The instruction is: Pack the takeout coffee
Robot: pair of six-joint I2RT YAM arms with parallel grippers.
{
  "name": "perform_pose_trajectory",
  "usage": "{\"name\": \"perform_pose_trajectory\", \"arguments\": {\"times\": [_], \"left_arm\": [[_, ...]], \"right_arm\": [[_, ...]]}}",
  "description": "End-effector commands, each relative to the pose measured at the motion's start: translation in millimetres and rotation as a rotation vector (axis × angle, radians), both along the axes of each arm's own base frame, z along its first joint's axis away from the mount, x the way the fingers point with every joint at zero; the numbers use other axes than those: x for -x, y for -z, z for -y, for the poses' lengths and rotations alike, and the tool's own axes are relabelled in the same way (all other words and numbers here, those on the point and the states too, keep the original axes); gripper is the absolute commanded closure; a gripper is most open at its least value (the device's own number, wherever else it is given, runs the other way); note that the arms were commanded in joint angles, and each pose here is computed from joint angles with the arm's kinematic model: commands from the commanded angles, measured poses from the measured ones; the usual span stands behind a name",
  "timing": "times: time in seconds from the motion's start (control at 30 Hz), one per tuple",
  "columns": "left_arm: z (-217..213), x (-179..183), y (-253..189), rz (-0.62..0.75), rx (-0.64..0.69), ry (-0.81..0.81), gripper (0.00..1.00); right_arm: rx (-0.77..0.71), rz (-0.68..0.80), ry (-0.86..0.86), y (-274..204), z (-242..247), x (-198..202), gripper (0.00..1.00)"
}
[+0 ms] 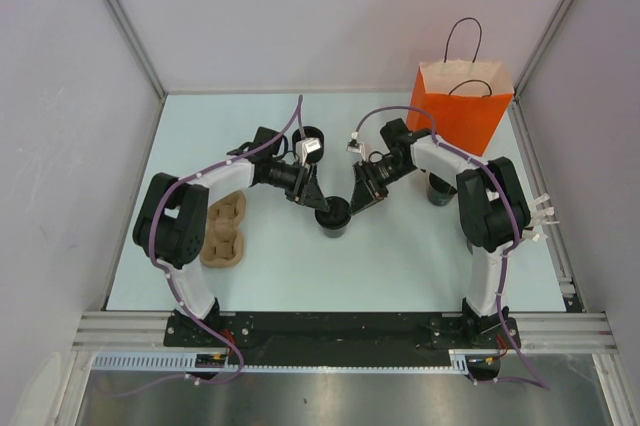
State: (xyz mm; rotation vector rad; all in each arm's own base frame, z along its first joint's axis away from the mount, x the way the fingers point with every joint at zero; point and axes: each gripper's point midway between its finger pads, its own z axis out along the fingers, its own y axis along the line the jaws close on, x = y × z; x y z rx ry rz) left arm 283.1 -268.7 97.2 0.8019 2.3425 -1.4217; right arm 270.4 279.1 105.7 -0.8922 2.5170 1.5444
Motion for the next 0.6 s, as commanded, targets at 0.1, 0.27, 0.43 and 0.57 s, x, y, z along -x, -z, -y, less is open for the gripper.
{"name": "perform_pose_trajectory", "arguments": {"times": [0.1,0.27,0.43,0.57], "left_arm": [[-20.6,-7.4,34.3,0.078,-0.184,-0.033,0.43],[-23.8,-7.7,37.2,0.082,-0.206,-0.035,0.43],[-27.6,-8.2,41.5,0.085,-0.234,-0.039,0.43],[-29.6,-6.9,44.4,0.086,-0.249,-0.039,0.43]], "right_arm": [[0.195,0.087,-0.006,54.8,8.8,-6.6,0.76],[0.254,0.104,0.002,67.1,12.6,-9.0,0.77],[0.315,0.113,0.019,81.0,16.8,-11.8,0.79],[0.353,0.108,0.032,91.7,20.5,-14.3,0.8]]}}
